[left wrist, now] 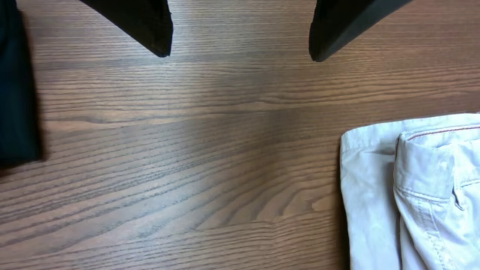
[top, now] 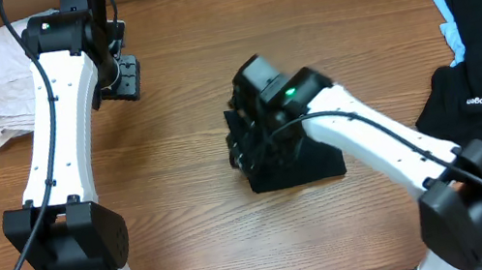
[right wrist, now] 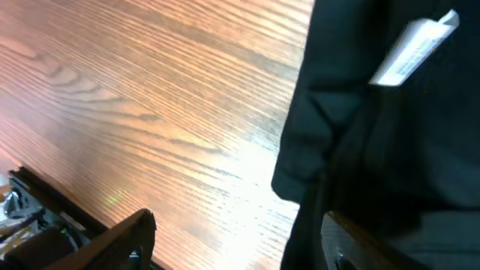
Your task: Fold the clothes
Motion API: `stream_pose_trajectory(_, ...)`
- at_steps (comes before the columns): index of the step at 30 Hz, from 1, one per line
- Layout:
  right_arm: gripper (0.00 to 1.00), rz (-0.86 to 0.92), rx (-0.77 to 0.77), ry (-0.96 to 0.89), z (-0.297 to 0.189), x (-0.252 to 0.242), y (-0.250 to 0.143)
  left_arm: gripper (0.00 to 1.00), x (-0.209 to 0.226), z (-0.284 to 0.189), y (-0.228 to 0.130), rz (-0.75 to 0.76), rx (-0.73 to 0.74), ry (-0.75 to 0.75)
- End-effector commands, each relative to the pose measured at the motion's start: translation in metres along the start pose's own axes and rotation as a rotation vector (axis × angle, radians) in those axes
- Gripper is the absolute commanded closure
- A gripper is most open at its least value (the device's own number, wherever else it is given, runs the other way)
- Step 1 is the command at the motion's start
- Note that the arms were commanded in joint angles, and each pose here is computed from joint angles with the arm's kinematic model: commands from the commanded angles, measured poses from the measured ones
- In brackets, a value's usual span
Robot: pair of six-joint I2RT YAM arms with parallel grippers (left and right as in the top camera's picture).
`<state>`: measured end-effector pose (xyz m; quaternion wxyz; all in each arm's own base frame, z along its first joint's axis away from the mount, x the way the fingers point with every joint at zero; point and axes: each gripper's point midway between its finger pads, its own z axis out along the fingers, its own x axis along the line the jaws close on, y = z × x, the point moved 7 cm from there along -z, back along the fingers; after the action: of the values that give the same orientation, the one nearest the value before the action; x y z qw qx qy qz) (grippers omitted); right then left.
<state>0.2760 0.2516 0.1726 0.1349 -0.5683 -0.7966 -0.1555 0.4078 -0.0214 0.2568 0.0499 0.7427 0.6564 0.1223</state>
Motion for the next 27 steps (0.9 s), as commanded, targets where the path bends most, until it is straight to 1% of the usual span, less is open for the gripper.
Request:
stream_pose_trajectory(1, 0.25, 0.043, -0.103, -0.011, -0.039, 0.002, 0.017, 0.39, -0.003, -0.007, 0.004, -0.014, -0.035, -0.042)
stream_pose_trajectory(6, 0.25, 0.118, -0.186, -0.035, -0.097, -0.018, 0.023, 0.40, -0.015, -0.008, 0.007, -0.010, -0.050, -0.152)
stream_pose_trajectory(8, 0.25, 0.178, -0.197, -0.079, -0.111, -0.039, 0.021, 0.41, -0.021, -0.009, 0.007, -0.006, -0.054, -0.220)
stream_pose_trajectory(10, 0.25, 0.239, -0.190, -0.126, -0.118, -0.059, 0.018, 0.39, -0.033, -0.009, 0.005, 0.037, -0.050, -0.328)
stream_pose_trajectory(12, 0.24, 0.301, -0.187, -0.144, -0.124, -0.079, 0.016, 0.29, -0.050, -0.004, -0.001, 0.104, -0.029, -0.446)
stream_pose_trajectory(13, 0.24, 0.331, -0.188, -0.149, -0.128, -0.089, 0.016, 0.25, -0.057, 0.000, -0.005, 0.132, -0.015, -0.491)
stream_pose_trajectory(15, 0.23, 0.395, -0.201, -0.159, -0.137, -0.111, 0.014, 0.14, -0.074, 0.010, -0.014, 0.180, 0.015, -0.576)
stream_pose_trajectory(17, 0.18, 0.456, -0.219, -0.166, -0.146, -0.131, 0.013, 0.02, -0.095, 0.023, -0.022, 0.214, 0.039, -0.658)
stream_pose_trajectory(19, 0.16, 0.506, -0.237, -0.168, -0.153, -0.148, 0.011, 0.00, -0.117, 0.038, -0.030, 0.247, 0.051, -0.717)
stream_pose_trajectory(21, 0.14, 0.544, -0.248, -0.164, -0.159, -0.160, 0.009, 0.00, -0.138, 0.051, -0.037, 0.254, 0.067, -0.735)
stream_pose_trajectory(23, 0.13, 0.576, -0.255, -0.166, -0.164, -0.171, 0.006, 0.00, -0.156, 0.064, -0.044, 0.212, 0.095, -0.707)
stream_pose_trajectory(27, 0.11, 0.602, -0.263, -0.172, -0.169, -0.183, 0.003, 0.00, -0.183, 0.079, -0.053, 0.071, 0.141, -0.625)
